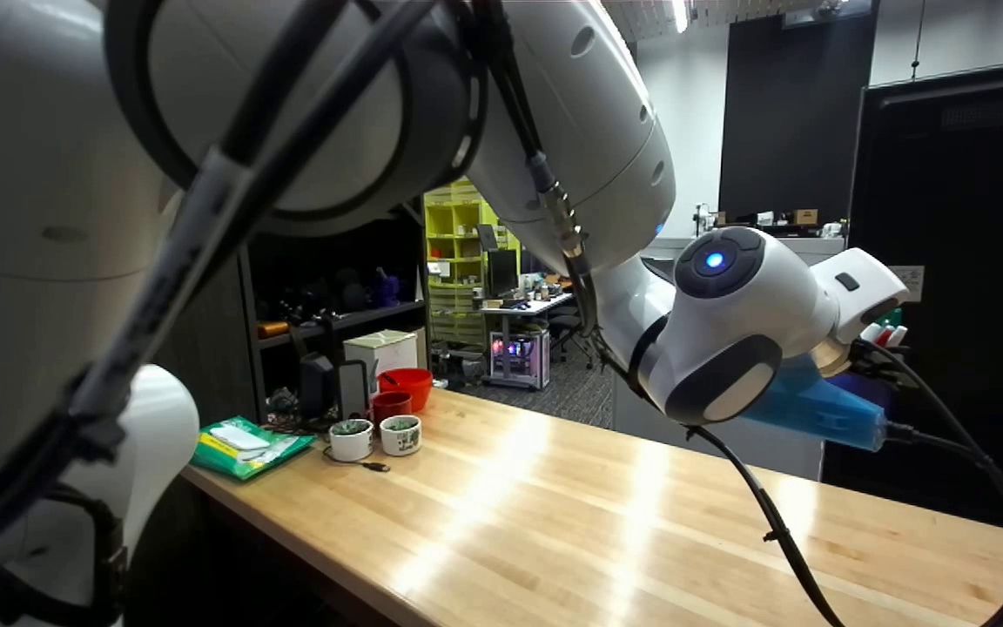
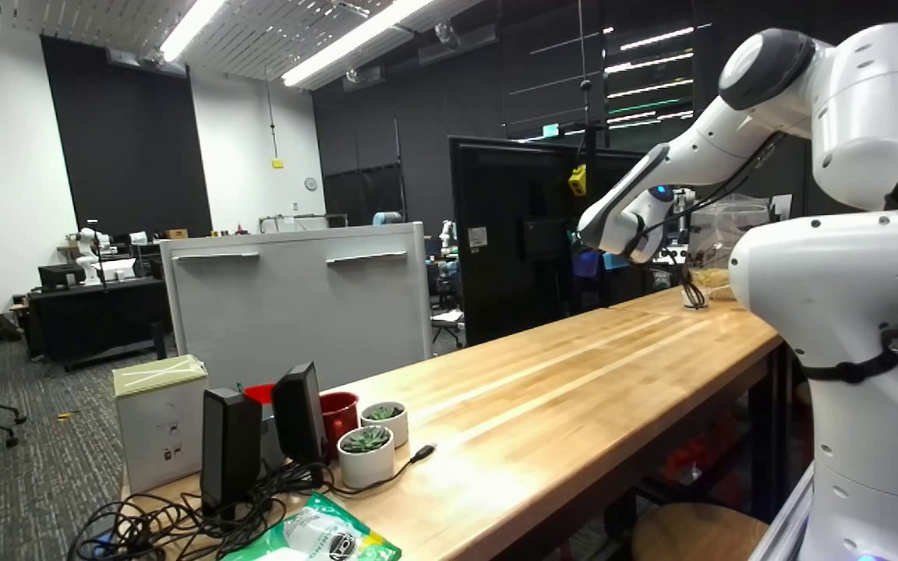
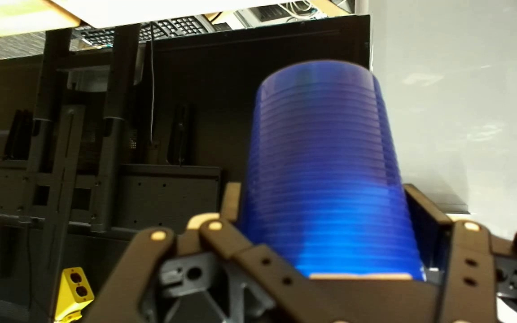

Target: Pick up the blue cup and move it to the left

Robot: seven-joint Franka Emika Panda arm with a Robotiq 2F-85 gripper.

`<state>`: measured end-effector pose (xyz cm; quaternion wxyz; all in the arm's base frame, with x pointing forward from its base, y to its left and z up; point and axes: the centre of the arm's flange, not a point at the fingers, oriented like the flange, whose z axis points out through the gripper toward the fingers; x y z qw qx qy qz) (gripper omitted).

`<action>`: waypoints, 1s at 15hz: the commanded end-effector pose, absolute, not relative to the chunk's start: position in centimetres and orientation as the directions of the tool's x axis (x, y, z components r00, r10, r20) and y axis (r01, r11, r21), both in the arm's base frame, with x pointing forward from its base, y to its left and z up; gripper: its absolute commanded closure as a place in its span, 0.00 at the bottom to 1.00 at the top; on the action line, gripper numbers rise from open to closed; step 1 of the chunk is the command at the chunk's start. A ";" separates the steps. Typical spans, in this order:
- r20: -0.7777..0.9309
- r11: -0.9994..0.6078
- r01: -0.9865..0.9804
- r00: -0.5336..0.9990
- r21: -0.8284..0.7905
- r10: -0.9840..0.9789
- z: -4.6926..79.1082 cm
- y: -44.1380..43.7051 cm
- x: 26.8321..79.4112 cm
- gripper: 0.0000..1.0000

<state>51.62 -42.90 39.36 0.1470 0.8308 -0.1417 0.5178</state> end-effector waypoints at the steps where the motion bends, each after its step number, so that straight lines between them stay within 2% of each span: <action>1: 0.908 -0.907 -0.415 0.404 0.075 -0.110 39.3 -43.5 51.7 0.42; 9: 0.946 -0.789 -0.615 0.256 0.001 -0.198 40.5 -49.6 50.8 0.42; 15: 0.935 -0.678 -0.731 0.180 -0.080 -0.304 38.1 -52.7 50.0 0.42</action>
